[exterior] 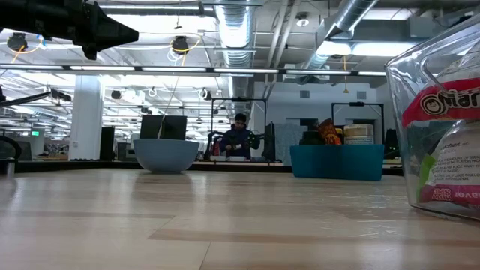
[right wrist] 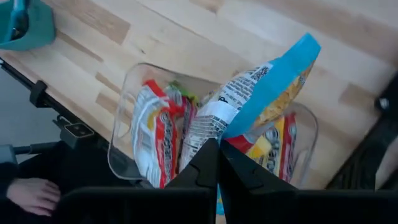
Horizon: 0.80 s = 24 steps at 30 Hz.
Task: Pick & Place Food Item
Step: Put the blue noodle pack into the transparent bin
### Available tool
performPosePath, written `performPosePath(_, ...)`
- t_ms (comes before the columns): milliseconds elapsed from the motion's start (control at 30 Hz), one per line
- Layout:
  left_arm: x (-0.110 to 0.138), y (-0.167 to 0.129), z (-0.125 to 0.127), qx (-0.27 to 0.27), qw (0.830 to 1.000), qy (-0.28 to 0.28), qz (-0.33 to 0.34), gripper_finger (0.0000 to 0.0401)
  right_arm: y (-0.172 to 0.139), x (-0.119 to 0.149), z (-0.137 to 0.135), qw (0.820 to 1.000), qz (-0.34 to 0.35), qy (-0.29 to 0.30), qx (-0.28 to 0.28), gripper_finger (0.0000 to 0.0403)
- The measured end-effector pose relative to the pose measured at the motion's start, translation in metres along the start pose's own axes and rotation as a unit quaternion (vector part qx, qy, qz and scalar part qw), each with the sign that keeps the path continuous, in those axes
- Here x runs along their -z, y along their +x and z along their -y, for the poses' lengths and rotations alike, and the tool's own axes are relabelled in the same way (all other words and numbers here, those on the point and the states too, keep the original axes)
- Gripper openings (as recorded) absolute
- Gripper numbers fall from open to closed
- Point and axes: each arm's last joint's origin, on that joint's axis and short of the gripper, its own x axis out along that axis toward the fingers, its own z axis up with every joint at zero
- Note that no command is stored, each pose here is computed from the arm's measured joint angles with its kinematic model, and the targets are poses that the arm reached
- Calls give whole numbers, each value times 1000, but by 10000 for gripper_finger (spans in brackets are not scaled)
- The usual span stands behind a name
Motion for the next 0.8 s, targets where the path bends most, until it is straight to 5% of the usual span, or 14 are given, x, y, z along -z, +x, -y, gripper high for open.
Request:
performPosePath(400,0,0,0,0,1000,0,0,44,9,26,17,993,-68,58,72,0)
performPosePath(800,0,0,0,0,1000,0,0,44,19,37,23,993,-55,49,93,0)
